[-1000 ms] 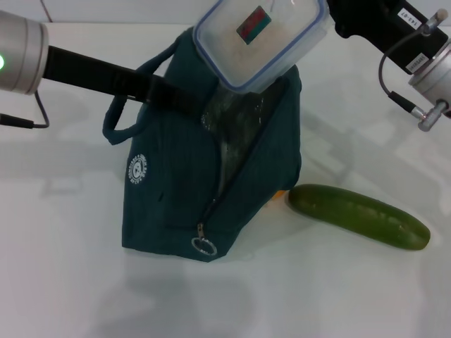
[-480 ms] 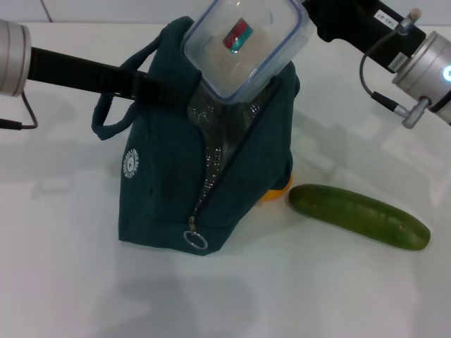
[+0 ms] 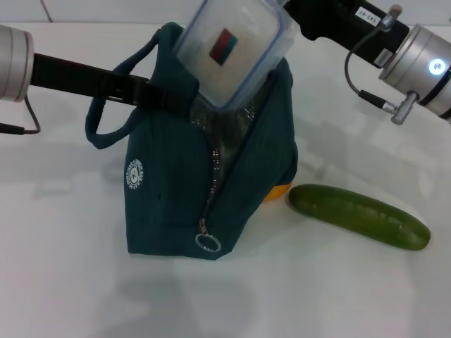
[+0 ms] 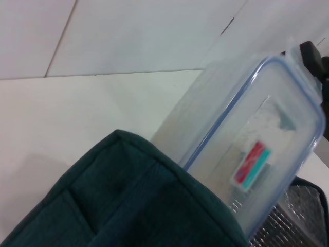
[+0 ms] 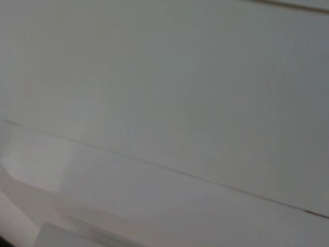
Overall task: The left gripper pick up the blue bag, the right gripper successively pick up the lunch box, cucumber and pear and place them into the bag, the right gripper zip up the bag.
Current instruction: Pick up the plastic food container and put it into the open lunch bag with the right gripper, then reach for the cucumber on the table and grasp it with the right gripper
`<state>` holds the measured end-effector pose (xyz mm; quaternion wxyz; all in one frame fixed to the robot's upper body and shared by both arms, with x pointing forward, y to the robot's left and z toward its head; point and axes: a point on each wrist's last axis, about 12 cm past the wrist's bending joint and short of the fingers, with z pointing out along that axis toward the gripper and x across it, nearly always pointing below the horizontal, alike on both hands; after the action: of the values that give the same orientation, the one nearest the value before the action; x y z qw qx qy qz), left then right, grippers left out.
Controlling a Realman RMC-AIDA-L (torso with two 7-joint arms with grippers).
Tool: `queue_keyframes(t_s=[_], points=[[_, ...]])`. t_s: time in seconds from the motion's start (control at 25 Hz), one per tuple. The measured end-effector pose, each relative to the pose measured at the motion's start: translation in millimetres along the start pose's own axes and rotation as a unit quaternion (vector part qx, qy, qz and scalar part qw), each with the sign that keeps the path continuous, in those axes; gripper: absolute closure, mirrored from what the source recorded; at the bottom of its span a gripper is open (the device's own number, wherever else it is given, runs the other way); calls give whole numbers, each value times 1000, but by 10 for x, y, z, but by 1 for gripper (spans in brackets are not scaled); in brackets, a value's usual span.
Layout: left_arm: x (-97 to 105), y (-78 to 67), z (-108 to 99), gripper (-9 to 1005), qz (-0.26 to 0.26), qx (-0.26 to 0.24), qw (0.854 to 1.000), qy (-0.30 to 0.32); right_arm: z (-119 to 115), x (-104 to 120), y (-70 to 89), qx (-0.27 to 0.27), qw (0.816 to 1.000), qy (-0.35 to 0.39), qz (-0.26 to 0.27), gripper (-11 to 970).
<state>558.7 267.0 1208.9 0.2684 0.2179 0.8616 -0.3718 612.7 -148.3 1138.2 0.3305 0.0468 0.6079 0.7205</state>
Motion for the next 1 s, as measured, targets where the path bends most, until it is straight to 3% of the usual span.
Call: queue_keyframes(t_s=[0.28,0.4,0.6,0.8,1.0], points=[[5,21,-17,951,-3,-1,1000,-5,28,4,-4,5,1000,6,-1,815],[20,30,-19,951,-1,-1,1000,-5,8,7,-14,7,1000,4,1,551],[34,46,-21,951,1,-4,1000,-7,-101,-26,-29,4,1000,-17,2,383],[65,72,-26,951,0,-7,1000,-10,-357,-114,-34,0,999,-43,-25,356],[95,106,-2,952,-6,-3,1000,-9,-705,-196,-44,14,994,-65,-87,329]])
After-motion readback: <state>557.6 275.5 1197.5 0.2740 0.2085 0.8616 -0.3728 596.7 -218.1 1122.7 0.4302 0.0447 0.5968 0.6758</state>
